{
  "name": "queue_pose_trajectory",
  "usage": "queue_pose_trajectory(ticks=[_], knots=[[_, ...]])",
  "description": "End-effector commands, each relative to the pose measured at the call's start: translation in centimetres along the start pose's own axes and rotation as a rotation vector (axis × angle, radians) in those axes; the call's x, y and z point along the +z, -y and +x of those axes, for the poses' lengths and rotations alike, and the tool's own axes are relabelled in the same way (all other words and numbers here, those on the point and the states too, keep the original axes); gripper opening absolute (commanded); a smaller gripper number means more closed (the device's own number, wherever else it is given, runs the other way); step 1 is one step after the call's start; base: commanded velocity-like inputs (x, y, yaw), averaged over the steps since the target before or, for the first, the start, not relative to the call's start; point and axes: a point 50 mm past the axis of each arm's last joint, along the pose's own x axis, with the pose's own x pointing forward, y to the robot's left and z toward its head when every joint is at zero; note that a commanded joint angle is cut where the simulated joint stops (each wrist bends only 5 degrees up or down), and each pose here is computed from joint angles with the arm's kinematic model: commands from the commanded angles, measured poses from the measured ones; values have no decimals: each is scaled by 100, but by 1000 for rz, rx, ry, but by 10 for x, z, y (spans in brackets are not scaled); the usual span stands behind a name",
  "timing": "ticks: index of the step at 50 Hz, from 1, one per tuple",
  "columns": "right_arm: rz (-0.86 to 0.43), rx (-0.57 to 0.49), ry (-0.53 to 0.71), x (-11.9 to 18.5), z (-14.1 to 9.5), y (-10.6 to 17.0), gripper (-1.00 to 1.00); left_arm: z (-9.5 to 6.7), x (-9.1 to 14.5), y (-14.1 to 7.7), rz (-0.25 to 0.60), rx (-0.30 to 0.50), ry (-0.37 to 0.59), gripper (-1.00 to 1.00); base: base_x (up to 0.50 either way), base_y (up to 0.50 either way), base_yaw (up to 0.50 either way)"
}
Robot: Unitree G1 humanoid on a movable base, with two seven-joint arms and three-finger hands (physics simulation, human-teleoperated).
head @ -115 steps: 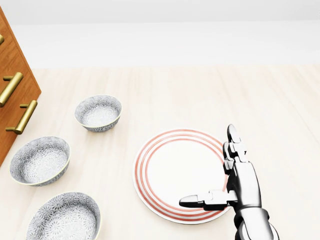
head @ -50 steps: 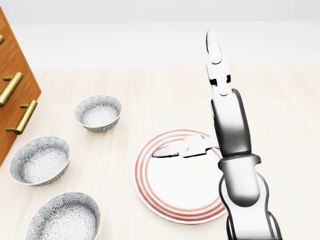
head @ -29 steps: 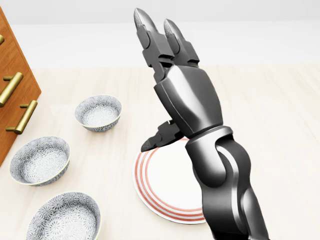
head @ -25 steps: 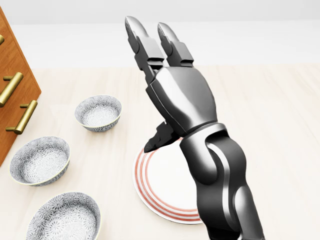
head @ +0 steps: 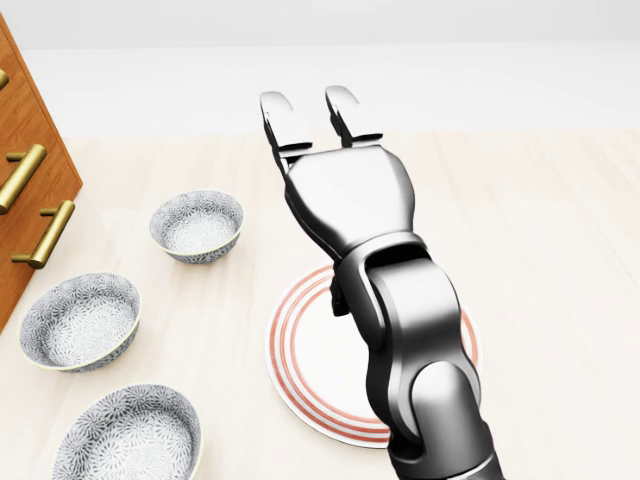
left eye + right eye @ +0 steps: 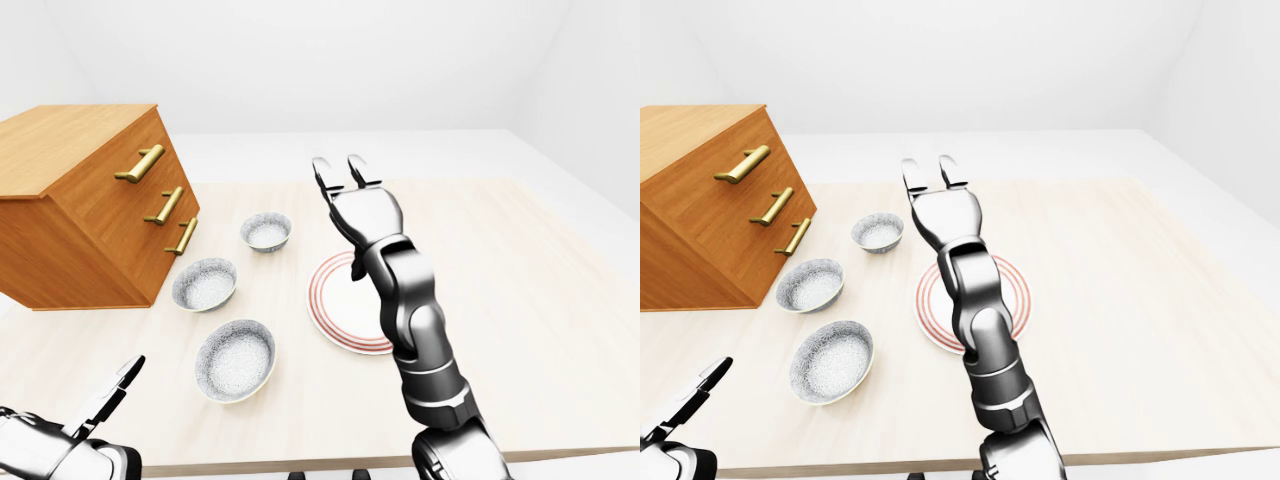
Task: Put the bowl at the front on the plate.
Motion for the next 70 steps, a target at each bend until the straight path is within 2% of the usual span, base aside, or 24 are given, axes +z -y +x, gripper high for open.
queue_pose_trajectory(ticks=[1, 6, 11, 12, 32, 41, 47, 48, 50, 53, 59, 70], knots=[[-97, 85, -72, -4, 3, -13, 100, 0, 4, -1, -37, 8, 0, 100, 0, 0, 0], [-136, 107, -99, -6, 4, -18, 100, 0, 3, -1, -38, 9, -1, 100, 0, 0, 0], [-120, 126, -91, -4, 3, -23, 100, 0, 6, -2, -45, 10, 6, 100, 0, 0, 0], [-80, 124, -71, -1, 0, -21, 100, 0, 4, -1, -44, 10, 2, 100, 0, 0, 0], [-78, 124, -68, 0, 0, -21, 100, 0, 4, -1, -44, 10, 2, 100, 0, 0, 0], [-118, 163, -73, 14, -10, -15, 100, 0, 8, -3, -52, 16, 13, 100, 0, 0, 0], [-124, 102, -90, 23, -25, -5, 100, 0, 3, -1, -41, 11, -3, 100, 0, 0, 0], [-162, 101, -114, 21, -26, -6, 100, 0, 3, -1, -37, 11, -4, 100, 0, 0, 0], [-112, 113, -89, 26, -28, -9, 100, 2, 10, -2, -54, 15, 23, 100, 0, 0, 0], [-101, 135, -76, 29, -27, -13, 100, 1, 4, -2, -43, 14, 2, 100, 0, 0, 0], [-75, 139, -41, 38, -29, -20, 100, 1, 8, -2, -51, 14, 15, 100, 0, 0, 0], [-77, 149, -3, 52, -40, -33, 100, 1, 4, -2, -41, 15, 1, 100, 0, 0, 0]])
